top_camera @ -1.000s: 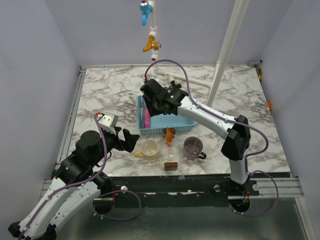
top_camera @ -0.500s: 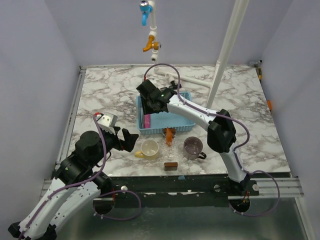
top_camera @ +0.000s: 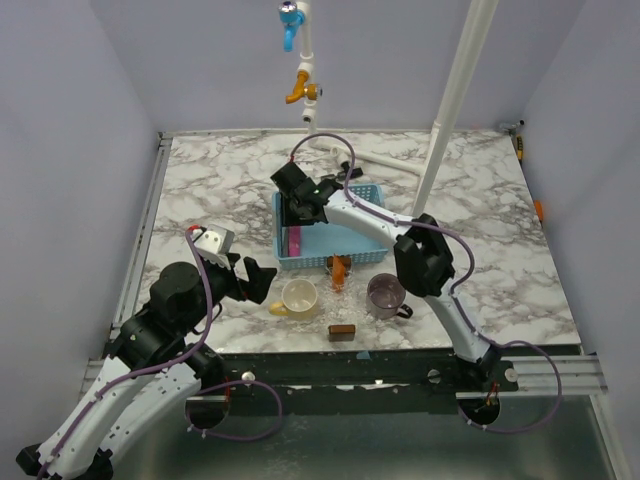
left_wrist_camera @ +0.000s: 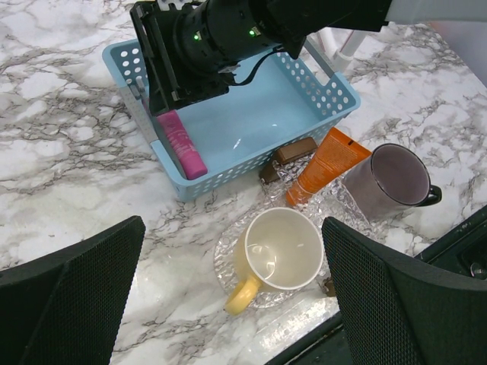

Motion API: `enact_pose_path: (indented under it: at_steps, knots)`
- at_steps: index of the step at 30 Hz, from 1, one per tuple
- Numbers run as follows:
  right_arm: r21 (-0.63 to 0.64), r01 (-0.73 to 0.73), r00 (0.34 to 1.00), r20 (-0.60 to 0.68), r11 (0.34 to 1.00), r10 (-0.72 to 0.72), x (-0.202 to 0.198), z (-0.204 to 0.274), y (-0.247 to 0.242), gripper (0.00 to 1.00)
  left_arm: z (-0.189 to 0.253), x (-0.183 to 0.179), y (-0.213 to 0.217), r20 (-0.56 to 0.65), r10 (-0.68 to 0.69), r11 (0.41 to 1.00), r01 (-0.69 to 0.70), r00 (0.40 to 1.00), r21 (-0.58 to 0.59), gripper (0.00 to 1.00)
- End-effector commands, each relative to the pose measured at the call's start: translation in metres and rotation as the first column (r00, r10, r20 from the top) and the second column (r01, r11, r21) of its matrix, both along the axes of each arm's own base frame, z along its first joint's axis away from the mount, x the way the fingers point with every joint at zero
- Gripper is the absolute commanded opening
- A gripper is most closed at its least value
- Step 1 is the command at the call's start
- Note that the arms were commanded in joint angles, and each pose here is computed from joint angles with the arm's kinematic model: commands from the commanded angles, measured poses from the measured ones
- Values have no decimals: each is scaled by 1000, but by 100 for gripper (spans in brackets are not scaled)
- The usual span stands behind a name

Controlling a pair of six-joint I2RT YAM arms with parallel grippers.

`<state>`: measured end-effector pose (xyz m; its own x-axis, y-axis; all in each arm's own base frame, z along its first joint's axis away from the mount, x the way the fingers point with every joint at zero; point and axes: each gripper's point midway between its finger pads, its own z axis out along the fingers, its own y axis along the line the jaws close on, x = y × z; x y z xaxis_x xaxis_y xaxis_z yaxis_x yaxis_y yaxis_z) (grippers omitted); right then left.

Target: Prepare toiletry sets of a toothbrush and toothpaste on the tray

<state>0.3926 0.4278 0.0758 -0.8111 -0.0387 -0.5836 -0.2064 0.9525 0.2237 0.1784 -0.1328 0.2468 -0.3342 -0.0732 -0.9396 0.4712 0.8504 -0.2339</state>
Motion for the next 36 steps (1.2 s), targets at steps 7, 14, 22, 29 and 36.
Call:
enact_pose_path:
  at_steps: [7,14,22,29,36]
  knots:
    - [84,62,998,-26,995,-60,27,-29,15,40,-2,3,4,14,18,1000,-18,1000,14,99]
    - [108,59,997,-51,992,-54,31,-46,21,38,-1,3,4,17,22,1000,-22,1000,13,99]
    - [80,41,997,-65,996,-36,29,-63,20,30,-2,4,4,17,21,1000,-22,1000,19,99]
    - [-16,42,999,-33,999,-42,32,-72,2,18,-2,5,3,15,19,1000,-20,1000,19,99]
    - [-113,51,999,23,992,-49,36,-69,-20,0,-1,4,3,18,17,1000,-18,1000,18,99]
